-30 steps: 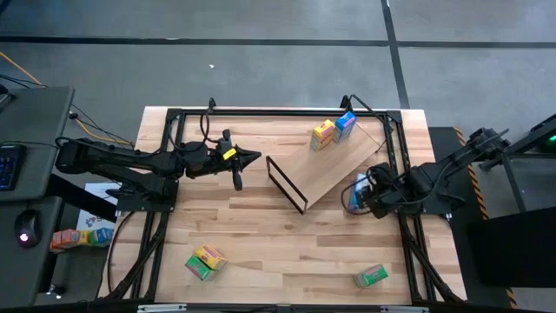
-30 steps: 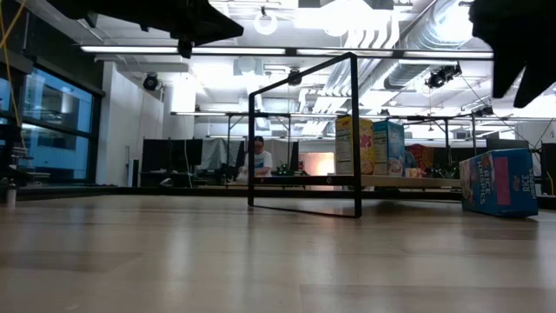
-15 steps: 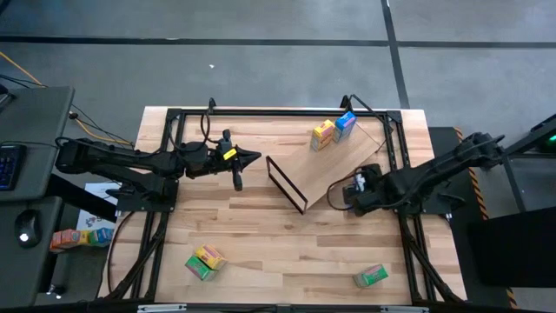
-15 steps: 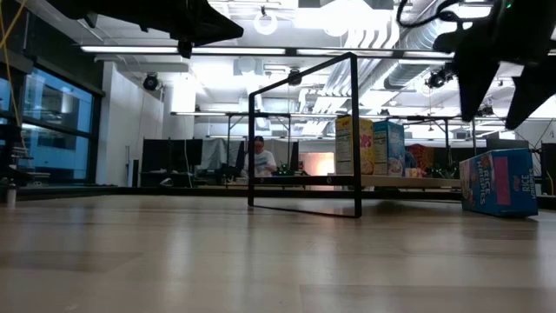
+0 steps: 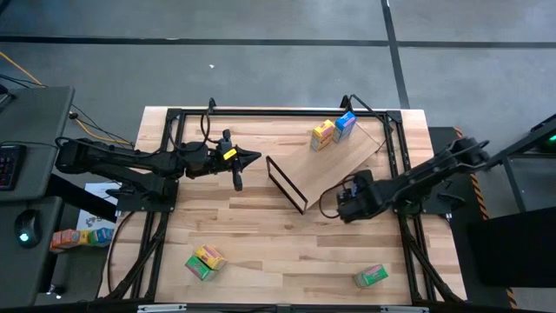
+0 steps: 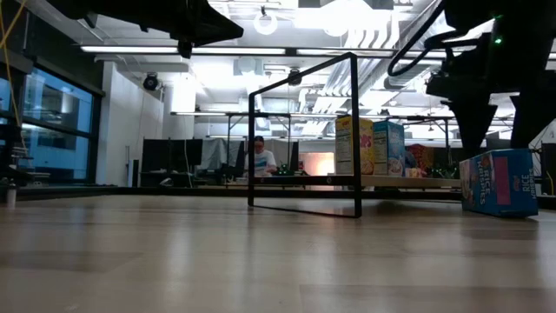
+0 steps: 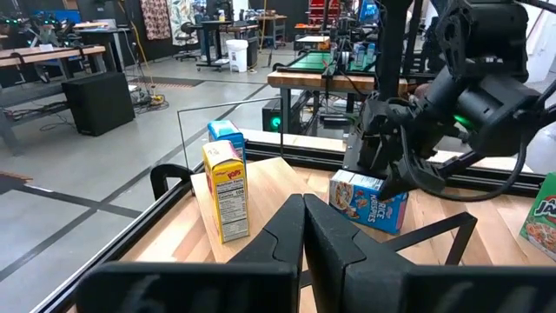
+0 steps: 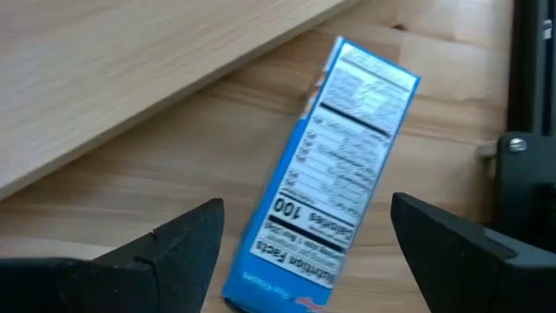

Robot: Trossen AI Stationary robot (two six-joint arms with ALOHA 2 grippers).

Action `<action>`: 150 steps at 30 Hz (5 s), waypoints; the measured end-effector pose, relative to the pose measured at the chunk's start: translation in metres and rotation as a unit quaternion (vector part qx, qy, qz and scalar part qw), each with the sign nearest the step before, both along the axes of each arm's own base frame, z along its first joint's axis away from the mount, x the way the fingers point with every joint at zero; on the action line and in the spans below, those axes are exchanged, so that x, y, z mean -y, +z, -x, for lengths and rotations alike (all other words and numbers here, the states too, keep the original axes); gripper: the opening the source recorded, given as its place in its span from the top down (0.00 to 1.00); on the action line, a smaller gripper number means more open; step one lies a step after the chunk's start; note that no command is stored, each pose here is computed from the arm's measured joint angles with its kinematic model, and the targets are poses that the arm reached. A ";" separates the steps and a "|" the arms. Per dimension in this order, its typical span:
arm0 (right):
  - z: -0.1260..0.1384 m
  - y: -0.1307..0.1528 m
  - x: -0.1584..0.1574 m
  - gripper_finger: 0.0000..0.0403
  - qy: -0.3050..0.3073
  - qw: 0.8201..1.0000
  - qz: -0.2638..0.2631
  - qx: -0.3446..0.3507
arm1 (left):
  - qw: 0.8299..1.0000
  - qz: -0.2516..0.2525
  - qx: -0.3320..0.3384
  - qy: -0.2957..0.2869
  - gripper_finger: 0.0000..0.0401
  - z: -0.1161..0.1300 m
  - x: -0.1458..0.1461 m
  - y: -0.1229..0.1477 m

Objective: Stack cereal on shelf
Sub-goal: Put the blue cereal box on the shelf aligned with the blue cereal box

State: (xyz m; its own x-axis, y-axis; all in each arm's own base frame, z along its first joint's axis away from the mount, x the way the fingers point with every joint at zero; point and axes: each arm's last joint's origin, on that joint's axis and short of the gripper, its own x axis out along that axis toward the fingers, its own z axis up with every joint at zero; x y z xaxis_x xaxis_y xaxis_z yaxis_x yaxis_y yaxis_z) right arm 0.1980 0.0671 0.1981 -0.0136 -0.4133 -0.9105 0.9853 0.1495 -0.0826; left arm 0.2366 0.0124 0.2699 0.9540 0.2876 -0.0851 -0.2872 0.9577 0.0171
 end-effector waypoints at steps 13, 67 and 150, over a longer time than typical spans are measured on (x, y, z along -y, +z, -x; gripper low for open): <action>0.004 -0.030 0.001 0.29 0.004 1.000 -0.013 -0.011 | 1.000 0.000 -0.012 0.000 1.00 0.000 0.000 -0.002; -0.095 0.190 -0.004 0.77 0.524 0.801 0.186 0.223 | 0.984 -0.058 0.085 -0.142 0.55 -0.004 0.035 0.016; -0.181 0.034 -0.078 0.77 0.665 0.728 -0.112 0.124 | 0.908 0.106 -0.249 -0.320 0.47 -0.063 0.111 -0.057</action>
